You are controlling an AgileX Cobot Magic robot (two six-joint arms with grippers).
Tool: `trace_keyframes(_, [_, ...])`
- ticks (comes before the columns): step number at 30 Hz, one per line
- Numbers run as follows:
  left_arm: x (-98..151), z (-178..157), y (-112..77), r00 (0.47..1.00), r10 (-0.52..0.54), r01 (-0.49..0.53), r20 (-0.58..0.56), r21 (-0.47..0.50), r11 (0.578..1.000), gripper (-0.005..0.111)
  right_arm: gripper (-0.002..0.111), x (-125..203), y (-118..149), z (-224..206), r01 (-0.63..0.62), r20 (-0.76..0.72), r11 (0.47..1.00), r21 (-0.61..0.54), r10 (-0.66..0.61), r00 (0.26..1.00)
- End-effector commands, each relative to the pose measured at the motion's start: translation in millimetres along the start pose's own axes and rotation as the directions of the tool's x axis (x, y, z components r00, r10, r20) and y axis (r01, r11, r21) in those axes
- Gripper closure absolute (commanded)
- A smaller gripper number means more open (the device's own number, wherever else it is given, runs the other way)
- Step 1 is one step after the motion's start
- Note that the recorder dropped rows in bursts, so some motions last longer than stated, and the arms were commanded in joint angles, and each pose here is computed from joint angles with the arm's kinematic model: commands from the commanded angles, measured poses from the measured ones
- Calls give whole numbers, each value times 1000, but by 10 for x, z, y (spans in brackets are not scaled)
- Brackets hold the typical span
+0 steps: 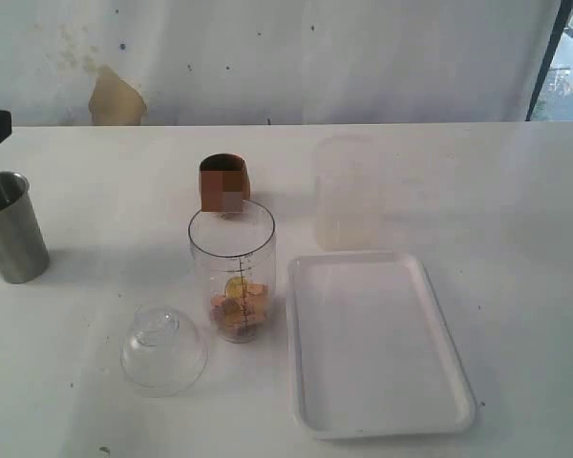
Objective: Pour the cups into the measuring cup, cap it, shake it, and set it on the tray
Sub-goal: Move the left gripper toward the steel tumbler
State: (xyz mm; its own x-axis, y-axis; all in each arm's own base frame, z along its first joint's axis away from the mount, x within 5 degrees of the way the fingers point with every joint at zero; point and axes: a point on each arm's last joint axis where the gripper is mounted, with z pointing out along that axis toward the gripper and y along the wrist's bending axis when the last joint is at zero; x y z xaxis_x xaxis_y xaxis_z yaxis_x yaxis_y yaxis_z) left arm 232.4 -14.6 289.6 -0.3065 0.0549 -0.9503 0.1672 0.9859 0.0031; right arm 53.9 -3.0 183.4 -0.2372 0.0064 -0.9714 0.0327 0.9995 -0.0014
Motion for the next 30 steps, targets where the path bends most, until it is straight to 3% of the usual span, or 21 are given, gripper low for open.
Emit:
trace_keyframes(1, [258, -143, -84, 999, -41, 43, -25, 53, 998, 2, 108, -9, 0, -1, -2, 7, 1000, 0, 2, 1000])
trace_keyframes(4, [489, -164, -160, 999, 25, -19, -45, 124, 992, 2, 108, -9, 0, -1, -2, 7, 1000, 0, 2, 1000])
trace_keyframes(6, [648, -183, -161, 998, -4, 12, -67, 111, 994, 2, 108, -9, 0, -1, -4, 8, 1000, 0, 4, 1000])
trace_keyframes(9, [909, -237, -115, 996, -52, 54, -67, 32, 998, 2, 108, -9, 0, -1, -40, 8, 999, -1, 40, 999])
trace_keyframes(10, [959, -261, -91, 1000, -18, 18, -20, -2, 1000, 2, 108, -9, 0, -1, -40, 8, 999, -1, 40, 999])
trace_keyframes(13, [1105, -375, 4, 992, -51, 66, 118, -134, 989, 2, 108, -9, 0, -1, -40, 8, 999, -1, 40, 999])
trace_keyframes(16, [1157, -419, 42, 982, -41, 75, 183, -182, 980, 2, 108, -9, 0, -1, -40, 8, 999, -1, 40, 999])
trace_keyframes(30, [1441, 56, 39, 999, 38, -34, 37, -123, 992, 2, 108, -9, 0, -1, -40, 8, 999, -1, 40, 999])
